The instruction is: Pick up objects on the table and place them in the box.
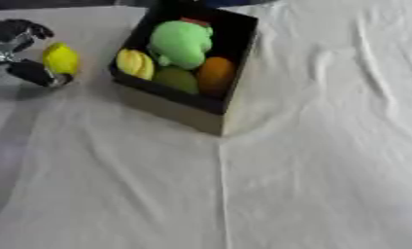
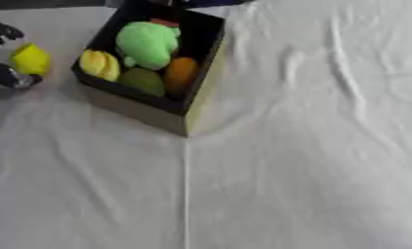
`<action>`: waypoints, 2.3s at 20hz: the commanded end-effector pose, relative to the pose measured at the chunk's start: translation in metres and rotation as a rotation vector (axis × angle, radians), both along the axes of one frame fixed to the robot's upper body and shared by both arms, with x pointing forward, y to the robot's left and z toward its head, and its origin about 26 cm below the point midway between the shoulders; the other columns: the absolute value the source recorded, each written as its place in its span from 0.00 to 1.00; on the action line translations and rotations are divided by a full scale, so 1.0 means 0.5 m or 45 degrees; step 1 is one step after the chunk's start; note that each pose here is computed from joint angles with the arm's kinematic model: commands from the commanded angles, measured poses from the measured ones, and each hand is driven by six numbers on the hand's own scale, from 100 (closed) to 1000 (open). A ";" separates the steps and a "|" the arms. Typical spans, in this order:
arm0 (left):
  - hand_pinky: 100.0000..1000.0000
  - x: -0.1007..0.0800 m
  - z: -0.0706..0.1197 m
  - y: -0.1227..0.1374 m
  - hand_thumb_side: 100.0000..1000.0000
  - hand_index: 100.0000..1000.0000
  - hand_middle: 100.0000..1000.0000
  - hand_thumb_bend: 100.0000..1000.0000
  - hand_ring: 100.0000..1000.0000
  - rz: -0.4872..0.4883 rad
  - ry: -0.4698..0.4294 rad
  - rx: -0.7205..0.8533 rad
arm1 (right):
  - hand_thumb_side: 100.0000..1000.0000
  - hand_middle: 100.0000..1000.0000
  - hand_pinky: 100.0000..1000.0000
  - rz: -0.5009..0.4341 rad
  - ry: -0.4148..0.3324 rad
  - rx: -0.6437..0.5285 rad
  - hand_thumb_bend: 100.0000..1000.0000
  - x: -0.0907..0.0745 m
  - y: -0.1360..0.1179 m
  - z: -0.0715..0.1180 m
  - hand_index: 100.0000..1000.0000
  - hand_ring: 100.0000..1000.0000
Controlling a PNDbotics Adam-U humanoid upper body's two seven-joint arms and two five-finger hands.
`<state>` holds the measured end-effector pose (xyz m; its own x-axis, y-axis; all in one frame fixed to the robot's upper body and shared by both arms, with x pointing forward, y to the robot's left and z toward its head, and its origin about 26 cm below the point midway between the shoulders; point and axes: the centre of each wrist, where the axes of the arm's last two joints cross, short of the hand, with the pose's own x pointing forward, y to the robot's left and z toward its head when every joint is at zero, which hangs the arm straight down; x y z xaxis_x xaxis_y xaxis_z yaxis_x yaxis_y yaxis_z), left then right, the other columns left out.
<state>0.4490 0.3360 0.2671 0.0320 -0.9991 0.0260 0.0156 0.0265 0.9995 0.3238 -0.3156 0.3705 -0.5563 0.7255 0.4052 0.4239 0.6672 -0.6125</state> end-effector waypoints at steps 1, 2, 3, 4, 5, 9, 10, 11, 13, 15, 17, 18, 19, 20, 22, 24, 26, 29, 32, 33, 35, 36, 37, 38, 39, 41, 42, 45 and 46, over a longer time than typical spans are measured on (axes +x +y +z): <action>0.85 -0.002 0.028 0.015 0.31 0.91 0.82 0.46 0.84 0.041 -0.063 0.012 | 0.39 0.50 0.85 -0.023 -0.054 -0.020 0.00 -0.016 -0.008 0.030 0.65 0.83; 0.85 -0.001 0.026 0.016 0.31 0.91 0.82 0.46 0.84 0.049 -0.065 0.013 | 0.39 0.50 0.85 -0.022 -0.055 -0.019 0.00 -0.017 -0.008 0.031 0.65 0.83; 0.85 0.000 0.024 0.018 0.31 0.91 0.82 0.45 0.84 0.057 -0.066 0.013 | 0.40 0.50 0.85 -0.021 -0.056 -0.018 0.00 -0.017 -0.008 0.031 0.65 0.83; 0.85 0.001 0.022 0.019 0.31 0.91 0.81 0.44 0.84 0.065 -0.066 0.014 | 0.40 0.50 0.85 -0.020 -0.057 -0.018 0.00 -0.017 -0.008 0.032 0.65 0.83; 0.84 0.002 0.020 0.021 0.32 0.90 0.81 0.44 0.84 0.073 -0.066 0.016 | 0.40 0.50 0.85 -0.020 -0.058 -0.017 0.00 -0.017 -0.008 0.032 0.65 0.83; 0.83 0.004 0.017 0.022 0.33 0.88 0.79 0.39 0.81 0.075 -0.065 0.000 | 0.41 0.49 0.85 -0.025 -0.058 -0.010 0.00 -0.018 -0.010 0.032 0.65 0.83; 0.82 0.004 0.017 0.022 0.34 0.88 0.78 0.34 0.81 0.075 -0.064 -0.005 | 0.42 0.49 0.85 -0.027 -0.058 -0.008 0.00 -0.017 -0.010 0.032 0.65 0.83; 0.82 0.004 0.017 0.023 0.34 0.87 0.78 0.32 0.80 0.078 -0.065 -0.009 | 0.42 0.49 0.85 -0.028 -0.057 -0.006 0.00 -0.017 -0.011 0.032 0.65 0.83; 0.80 0.004 0.017 0.024 0.35 0.84 0.76 0.19 0.78 0.085 -0.064 -0.014 | 0.42 0.49 0.85 -0.031 -0.055 -0.003 0.00 -0.017 -0.012 0.031 0.65 0.83; 0.80 0.003 0.018 0.026 0.35 0.82 0.75 0.09 0.78 0.089 -0.060 -0.017 | 0.43 0.49 0.86 -0.034 -0.056 -0.001 0.00 -0.017 -0.013 0.030 0.65 0.83; 0.80 0.002 0.019 0.028 0.34 0.82 0.75 0.12 0.78 0.087 -0.052 -0.016 | 0.43 0.49 0.86 -0.036 -0.053 -0.001 0.00 -0.017 -0.014 0.029 0.65 0.83; 0.80 0.002 0.019 0.028 0.33 0.82 0.75 0.11 0.78 0.084 -0.043 -0.015 | 0.43 0.49 0.86 -0.037 -0.051 -0.001 0.00 -0.017 -0.014 0.028 0.65 0.83; 0.80 0.002 0.020 0.029 0.31 0.81 0.75 0.10 0.78 0.080 -0.032 -0.013 | 0.43 0.49 0.86 -0.038 -0.050 0.000 0.00 -0.016 -0.015 0.028 0.65 0.83; 0.80 0.001 0.022 0.029 0.30 0.81 0.75 0.09 0.77 0.075 -0.021 -0.011 | 0.43 0.49 0.86 -0.039 -0.050 0.001 0.00 -0.016 -0.015 0.028 0.65 0.83; 0.79 -0.001 0.027 0.030 0.28 0.79 0.74 0.04 0.76 0.072 -0.013 -0.007 | 0.43 0.49 0.86 -0.039 -0.048 0.001 0.00 -0.016 -0.015 0.027 0.65 0.83; 0.78 -0.003 0.031 0.030 0.27 0.78 0.73 0.01 0.75 0.070 -0.012 -0.005 | 0.43 0.49 0.86 -0.040 -0.047 0.000 0.00 -0.015 -0.016 0.026 0.65 0.83; 0.78 -0.005 0.035 0.029 0.28 0.79 0.73 0.12 0.76 0.062 -0.013 -0.001 | 0.43 0.49 0.86 -0.040 -0.044 0.000 0.00 -0.015 -0.016 0.025 0.65 0.83; 0.77 -0.009 0.043 0.027 0.28 0.78 0.72 0.00 0.74 0.052 -0.018 0.005 | 0.44 0.49 0.86 -0.039 -0.039 0.003 0.00 -0.014 -0.017 0.023 0.65 0.83; 0.71 -0.014 0.053 0.024 0.29 0.70 0.63 0.00 0.68 0.077 -0.091 0.023 | 0.44 0.49 0.86 -0.037 -0.033 0.005 0.00 -0.013 -0.017 0.021 0.65 0.83; 0.70 -0.016 0.055 0.022 0.29 0.68 0.61 0.00 0.67 0.081 -0.119 0.033 | 0.44 0.49 0.86 -0.038 -0.031 0.006 0.00 -0.012 -0.017 0.020 0.65 0.83; 0.69 -0.023 0.064 0.014 0.31 0.66 0.59 0.00 0.66 0.064 -0.175 0.045 | 0.44 0.49 0.86 -0.041 -0.027 0.008 0.00 -0.012 -0.019 0.018 0.65 0.83; 0.69 -0.028 0.070 0.009 0.32 0.65 0.59 0.00 0.65 0.054 -0.202 0.058 | 0.45 0.49 0.86 -0.042 -0.026 0.008 0.00 -0.012 -0.020 0.017 0.65 0.83; 0.69 -0.034 0.078 0.003 0.32 0.64 0.59 0.00 0.65 0.036 -0.229 0.064 | 0.44 0.49 0.86 -0.043 -0.025 0.008 0.00 -0.012 -0.020 0.017 0.65 0.83; 0.69 -0.040 0.086 -0.003 0.32 0.64 0.59 0.00 0.65 0.016 -0.255 0.074 | 0.44 0.49 0.86 -0.044 -0.026 0.007 0.00 -0.012 -0.020 0.017 0.65 0.83; 0.69 -0.047 0.095 -0.011 0.32 0.64 0.58 0.00 0.65 -0.005 -0.280 0.087 | 0.43 0.49 0.86 -0.044 -0.027 0.006 0.00 -0.012 -0.020 0.017 0.65 0.83; 0.69 -0.064 0.116 -0.031 0.32 0.64 0.58 0.00 0.64 -0.056 -0.335 0.115 | 0.42 0.49 0.86 -0.044 -0.031 0.002 0.00 -0.012 -0.020 0.018 0.65 0.83; 0.69 -0.074 0.128 -0.045 0.33 0.64 0.58 0.00 0.64 -0.093 -0.367 0.128 | 0.42 0.50 0.86 -0.043 -0.034 -0.001 0.00 -0.013 -0.020 0.019 0.65 0.83; 0.68 -0.104 0.157 -0.092 0.33 0.63 0.58 0.00 0.64 -0.228 -0.432 0.150 | 0.43 0.50 0.86 -0.036 -0.041 -0.007 0.00 -0.013 -0.017 0.021 0.65 0.83; 0.68 -0.115 0.166 -0.113 0.34 0.63 0.58 0.00 0.63 -0.289 -0.452 0.162 | 0.40 0.50 0.86 -0.031 -0.042 -0.010 0.00 -0.013 -0.016 0.022 0.65 0.83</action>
